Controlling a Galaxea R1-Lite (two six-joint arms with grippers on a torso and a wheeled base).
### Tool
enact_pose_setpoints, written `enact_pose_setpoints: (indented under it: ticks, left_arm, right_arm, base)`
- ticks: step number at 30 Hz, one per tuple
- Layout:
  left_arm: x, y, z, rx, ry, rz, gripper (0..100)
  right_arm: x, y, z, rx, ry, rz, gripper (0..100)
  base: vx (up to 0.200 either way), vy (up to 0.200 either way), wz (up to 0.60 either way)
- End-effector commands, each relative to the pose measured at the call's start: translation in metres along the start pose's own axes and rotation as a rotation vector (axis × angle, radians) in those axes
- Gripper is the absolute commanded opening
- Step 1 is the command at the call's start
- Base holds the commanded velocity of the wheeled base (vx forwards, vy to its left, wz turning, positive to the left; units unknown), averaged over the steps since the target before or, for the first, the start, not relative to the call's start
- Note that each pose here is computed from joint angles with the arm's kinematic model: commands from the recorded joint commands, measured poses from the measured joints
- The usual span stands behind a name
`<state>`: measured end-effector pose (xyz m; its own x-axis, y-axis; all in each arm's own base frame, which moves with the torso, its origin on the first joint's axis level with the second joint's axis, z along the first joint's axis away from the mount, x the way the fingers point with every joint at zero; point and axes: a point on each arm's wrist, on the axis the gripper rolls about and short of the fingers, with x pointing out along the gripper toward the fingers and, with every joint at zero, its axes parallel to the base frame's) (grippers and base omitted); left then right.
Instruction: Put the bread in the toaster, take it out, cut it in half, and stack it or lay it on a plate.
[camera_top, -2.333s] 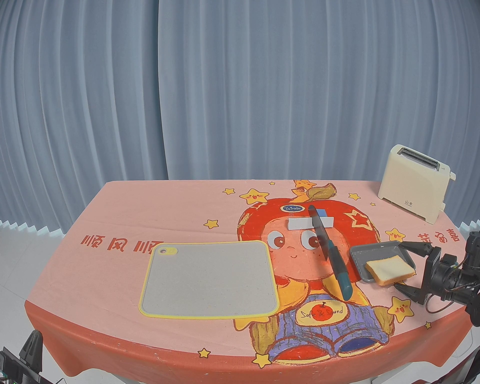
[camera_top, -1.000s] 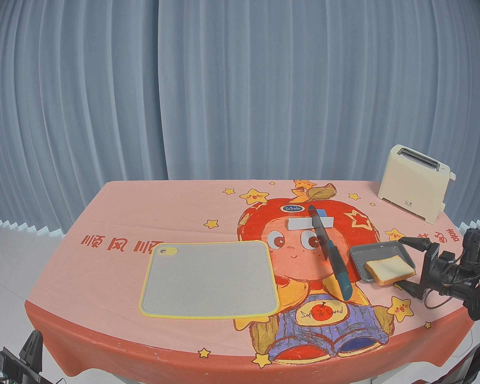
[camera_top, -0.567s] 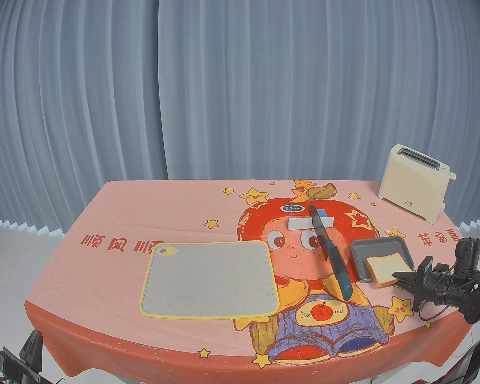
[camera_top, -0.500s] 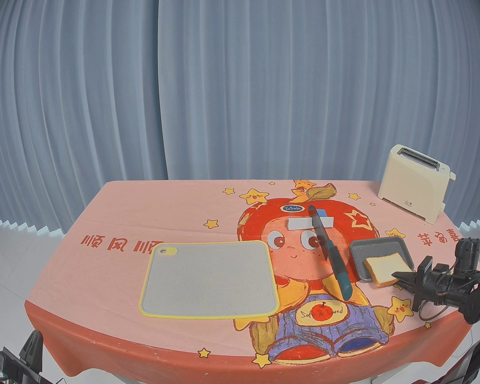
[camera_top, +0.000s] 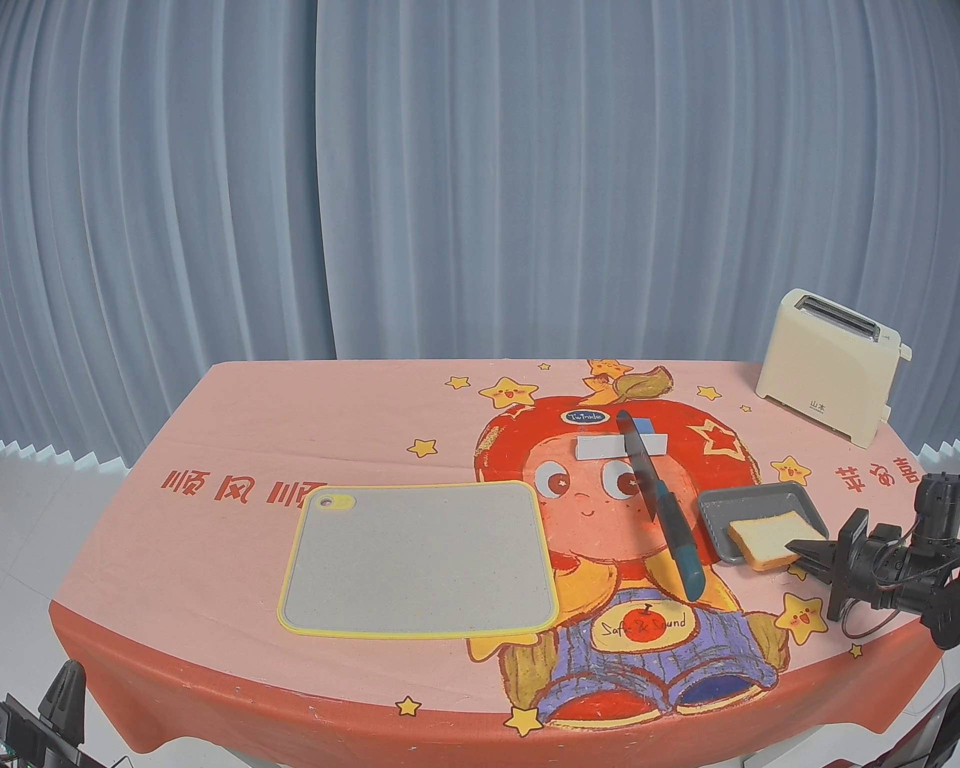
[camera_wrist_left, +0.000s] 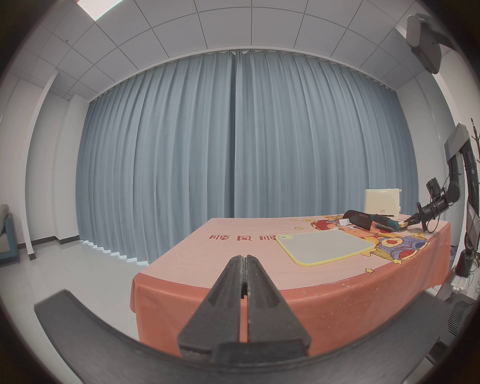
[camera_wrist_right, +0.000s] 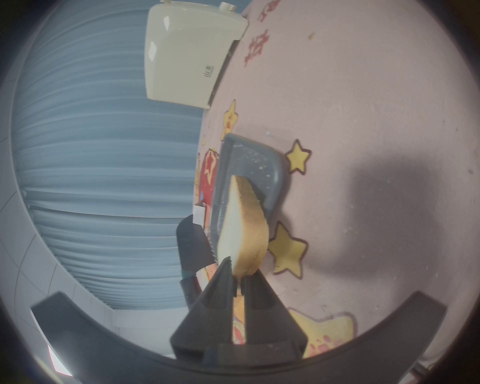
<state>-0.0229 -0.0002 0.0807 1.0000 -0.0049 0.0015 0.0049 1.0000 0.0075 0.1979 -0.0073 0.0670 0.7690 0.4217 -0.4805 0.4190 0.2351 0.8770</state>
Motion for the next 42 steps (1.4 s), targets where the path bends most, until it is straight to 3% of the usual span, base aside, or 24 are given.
enact_pose_setpoints:
  ticks: [1,28,42]
  left_arm:
    - [0.0,0.0,-0.005,0.0,0.001,0.0,0]
    - [0.0,0.0,-0.005,-0.001,0.001,0.0,0]
    - [0.0,0.0,-0.005,-0.001,0.001,0.0,0]
  right_arm:
    - [-0.008,0.01,-0.001,-0.031,-0.016,0.056,0]
    - [-0.019,0.016,-0.007,-0.063,-0.032,0.104,0]
    - [-0.038,0.012,-0.017,-0.075,-0.052,0.131,0]
  base:
    - [0.0,0.0,0.0]
    - [0.0,0.0,0.0]
    - [0.0,0.0,0.0]
